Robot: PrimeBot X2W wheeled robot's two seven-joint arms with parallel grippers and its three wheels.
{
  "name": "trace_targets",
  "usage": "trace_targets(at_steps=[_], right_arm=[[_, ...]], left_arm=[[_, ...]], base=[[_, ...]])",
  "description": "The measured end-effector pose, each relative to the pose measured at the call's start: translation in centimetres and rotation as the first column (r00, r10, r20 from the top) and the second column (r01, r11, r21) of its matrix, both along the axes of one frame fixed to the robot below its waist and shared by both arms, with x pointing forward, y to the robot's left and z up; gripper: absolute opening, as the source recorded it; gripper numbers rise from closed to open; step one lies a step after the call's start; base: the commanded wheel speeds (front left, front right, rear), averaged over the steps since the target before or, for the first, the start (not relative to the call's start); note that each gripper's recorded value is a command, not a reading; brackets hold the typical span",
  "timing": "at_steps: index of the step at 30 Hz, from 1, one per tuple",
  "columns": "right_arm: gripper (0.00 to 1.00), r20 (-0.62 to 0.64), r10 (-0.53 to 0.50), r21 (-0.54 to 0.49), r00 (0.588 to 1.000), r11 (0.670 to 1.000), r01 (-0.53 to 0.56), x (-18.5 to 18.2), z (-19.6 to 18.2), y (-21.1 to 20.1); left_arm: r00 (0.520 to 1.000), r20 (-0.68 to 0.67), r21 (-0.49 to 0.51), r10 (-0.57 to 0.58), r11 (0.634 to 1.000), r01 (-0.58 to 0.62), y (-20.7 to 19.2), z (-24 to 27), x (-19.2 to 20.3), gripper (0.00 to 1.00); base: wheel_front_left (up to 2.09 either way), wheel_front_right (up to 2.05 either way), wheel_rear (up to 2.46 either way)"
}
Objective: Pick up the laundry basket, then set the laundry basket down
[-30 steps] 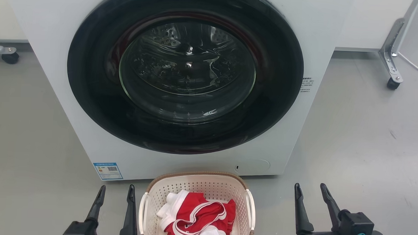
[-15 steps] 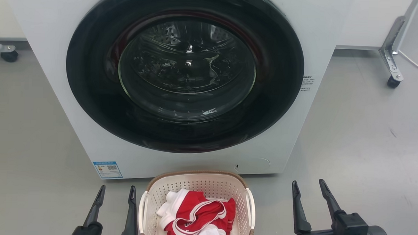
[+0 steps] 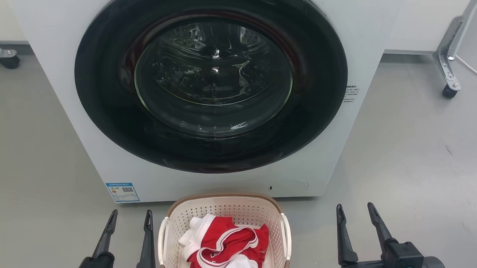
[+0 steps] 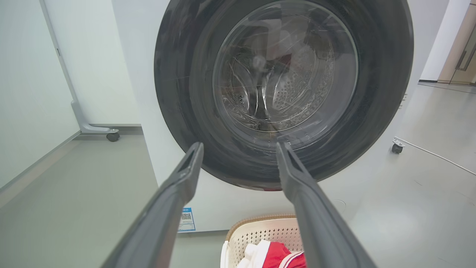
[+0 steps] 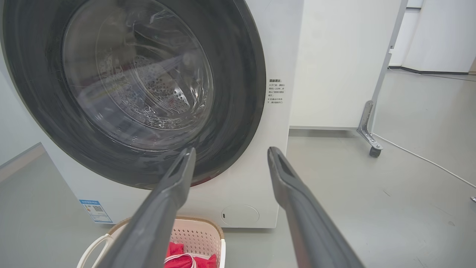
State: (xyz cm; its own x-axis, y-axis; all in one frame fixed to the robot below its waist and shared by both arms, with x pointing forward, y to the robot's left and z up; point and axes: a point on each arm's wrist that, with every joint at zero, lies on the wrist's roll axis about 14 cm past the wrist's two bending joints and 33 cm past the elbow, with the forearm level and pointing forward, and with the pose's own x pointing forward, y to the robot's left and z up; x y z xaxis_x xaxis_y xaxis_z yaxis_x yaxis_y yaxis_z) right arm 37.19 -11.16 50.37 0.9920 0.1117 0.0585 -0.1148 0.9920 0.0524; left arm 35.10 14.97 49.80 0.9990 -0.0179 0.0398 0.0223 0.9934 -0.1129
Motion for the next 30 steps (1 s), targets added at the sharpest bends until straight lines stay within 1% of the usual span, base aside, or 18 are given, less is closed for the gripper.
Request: trace_targets(at_steps=[21,30], right_arm=[[1.00,-0.003,0.004,0.013,1.000,1.000,-0.004,0.3,-0.1,0.2],[1.00,-0.022,0.010,0.020,1.000,1.000,-0.010,1.2,-0.8,0.4]], left_arm=[[1.000,0.000,0.007,-0.004,1.000,0.004,-0.2,0.0,0.3,1.00],[1.000,-0.019,0.005,-0.011,1.000,0.011,-0.3,-0.7,1.0,1.00]], base=[[0.00,0.00,0.00],[0.00,0.00,0.00]])
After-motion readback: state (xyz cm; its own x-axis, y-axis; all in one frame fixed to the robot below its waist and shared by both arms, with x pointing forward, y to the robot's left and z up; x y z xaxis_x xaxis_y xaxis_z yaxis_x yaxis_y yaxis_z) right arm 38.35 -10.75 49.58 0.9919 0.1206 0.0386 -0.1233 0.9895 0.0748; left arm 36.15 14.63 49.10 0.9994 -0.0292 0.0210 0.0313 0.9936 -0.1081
